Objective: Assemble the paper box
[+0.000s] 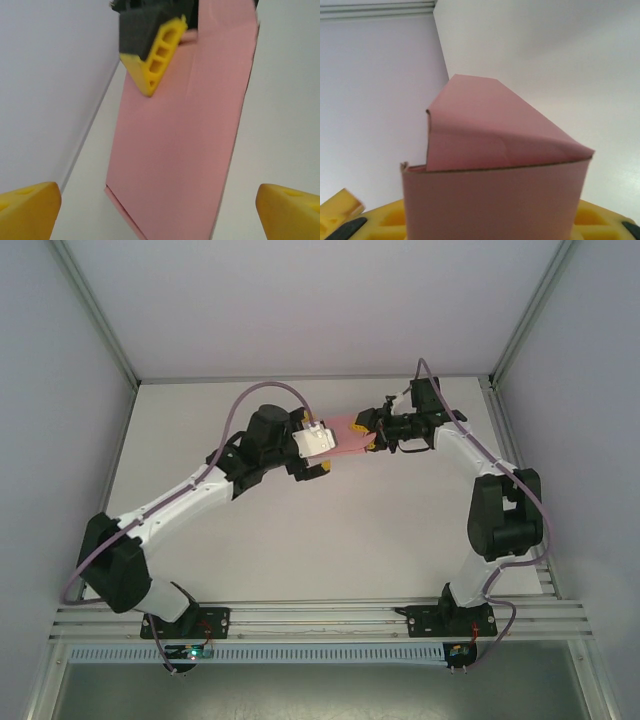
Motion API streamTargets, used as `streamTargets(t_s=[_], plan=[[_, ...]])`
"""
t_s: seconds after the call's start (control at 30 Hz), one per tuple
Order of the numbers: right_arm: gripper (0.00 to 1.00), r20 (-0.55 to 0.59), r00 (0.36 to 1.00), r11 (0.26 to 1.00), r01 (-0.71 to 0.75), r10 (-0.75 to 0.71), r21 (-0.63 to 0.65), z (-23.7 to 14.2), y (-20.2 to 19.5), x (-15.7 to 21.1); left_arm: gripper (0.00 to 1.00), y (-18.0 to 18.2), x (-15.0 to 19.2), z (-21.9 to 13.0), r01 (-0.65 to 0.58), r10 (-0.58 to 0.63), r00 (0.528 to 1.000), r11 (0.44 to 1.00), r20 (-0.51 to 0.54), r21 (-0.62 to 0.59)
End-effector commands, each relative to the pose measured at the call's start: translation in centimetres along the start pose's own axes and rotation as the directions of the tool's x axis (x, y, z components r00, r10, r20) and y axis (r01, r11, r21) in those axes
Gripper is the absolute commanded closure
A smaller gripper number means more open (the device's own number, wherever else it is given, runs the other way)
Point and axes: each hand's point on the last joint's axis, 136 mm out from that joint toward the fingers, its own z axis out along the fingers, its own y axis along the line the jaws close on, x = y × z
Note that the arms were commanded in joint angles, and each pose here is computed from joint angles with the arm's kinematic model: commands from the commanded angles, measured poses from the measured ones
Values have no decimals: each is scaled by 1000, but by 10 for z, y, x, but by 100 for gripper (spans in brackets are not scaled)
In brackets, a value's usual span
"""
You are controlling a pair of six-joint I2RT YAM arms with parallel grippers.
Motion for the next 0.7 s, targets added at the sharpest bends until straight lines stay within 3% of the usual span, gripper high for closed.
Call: streamTargets(t_s=[0.0, 0.13, 0.27, 0.5, 0.67], plan=[[76, -62, 982, 984, -178, 176, -14, 1, -2, 6, 0, -1, 5, 15, -152, 152, 988, 988, -25, -7], [79, -69, 966, 967, -252, 249, -32, 0, 2, 3, 0, -4, 10, 24, -203, 203, 979, 979, -20, -1], [77, -104, 946, 949, -312, 307, -45, 0, 4, 4, 0, 15, 17, 35, -219, 213, 974, 971, -72, -98], [75, -132, 938, 946, -323, 319, -5, -1, -2, 11, 20, 38, 29, 59, -224, 198, 970, 955, -143, -197], [73, -105, 942, 947, -320, 320, 15, -6, -12, 9, 37, 37, 11, 48, -149, 140, 988, 970, -64, -193]])
